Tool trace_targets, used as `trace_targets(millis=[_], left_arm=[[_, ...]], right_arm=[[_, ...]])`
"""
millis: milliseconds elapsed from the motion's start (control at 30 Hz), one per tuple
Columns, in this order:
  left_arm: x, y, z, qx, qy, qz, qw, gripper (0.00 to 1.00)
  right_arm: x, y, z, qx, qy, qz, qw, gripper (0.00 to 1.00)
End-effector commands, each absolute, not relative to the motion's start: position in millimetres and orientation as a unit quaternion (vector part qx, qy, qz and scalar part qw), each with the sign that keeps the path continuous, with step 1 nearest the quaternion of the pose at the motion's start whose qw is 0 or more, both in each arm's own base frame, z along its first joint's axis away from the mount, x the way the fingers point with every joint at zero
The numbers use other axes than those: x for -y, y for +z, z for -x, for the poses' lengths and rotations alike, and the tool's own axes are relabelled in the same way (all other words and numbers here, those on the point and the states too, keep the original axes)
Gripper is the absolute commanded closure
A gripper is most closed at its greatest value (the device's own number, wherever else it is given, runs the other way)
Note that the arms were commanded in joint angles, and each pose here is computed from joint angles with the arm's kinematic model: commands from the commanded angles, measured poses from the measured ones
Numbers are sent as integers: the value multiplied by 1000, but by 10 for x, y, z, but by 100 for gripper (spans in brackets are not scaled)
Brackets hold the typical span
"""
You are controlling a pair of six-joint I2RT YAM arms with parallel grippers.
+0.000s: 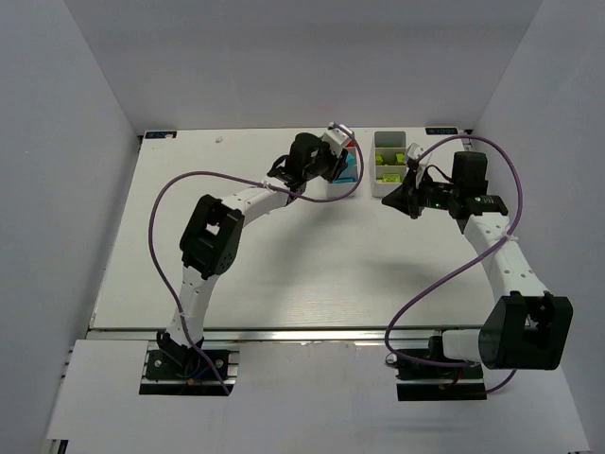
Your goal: Sort the legos into containers by color
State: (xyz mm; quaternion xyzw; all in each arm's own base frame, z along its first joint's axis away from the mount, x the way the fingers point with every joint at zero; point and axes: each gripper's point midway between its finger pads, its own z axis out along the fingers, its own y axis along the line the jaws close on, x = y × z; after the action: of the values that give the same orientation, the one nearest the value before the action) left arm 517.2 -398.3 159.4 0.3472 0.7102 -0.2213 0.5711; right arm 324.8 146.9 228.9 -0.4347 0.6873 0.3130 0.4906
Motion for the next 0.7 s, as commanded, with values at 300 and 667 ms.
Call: trace_targets(millis=[300,667], left_arm=[[3975,1665,-5255,-703,-177,-361,587,71],[4008,1777,-5266,-697,-162,-361,598,39]], right_arm=[[-1486,2357,-3195,-678,317,437,498,95],[-1486,2364,-3182,-678,317,437,499,92]])
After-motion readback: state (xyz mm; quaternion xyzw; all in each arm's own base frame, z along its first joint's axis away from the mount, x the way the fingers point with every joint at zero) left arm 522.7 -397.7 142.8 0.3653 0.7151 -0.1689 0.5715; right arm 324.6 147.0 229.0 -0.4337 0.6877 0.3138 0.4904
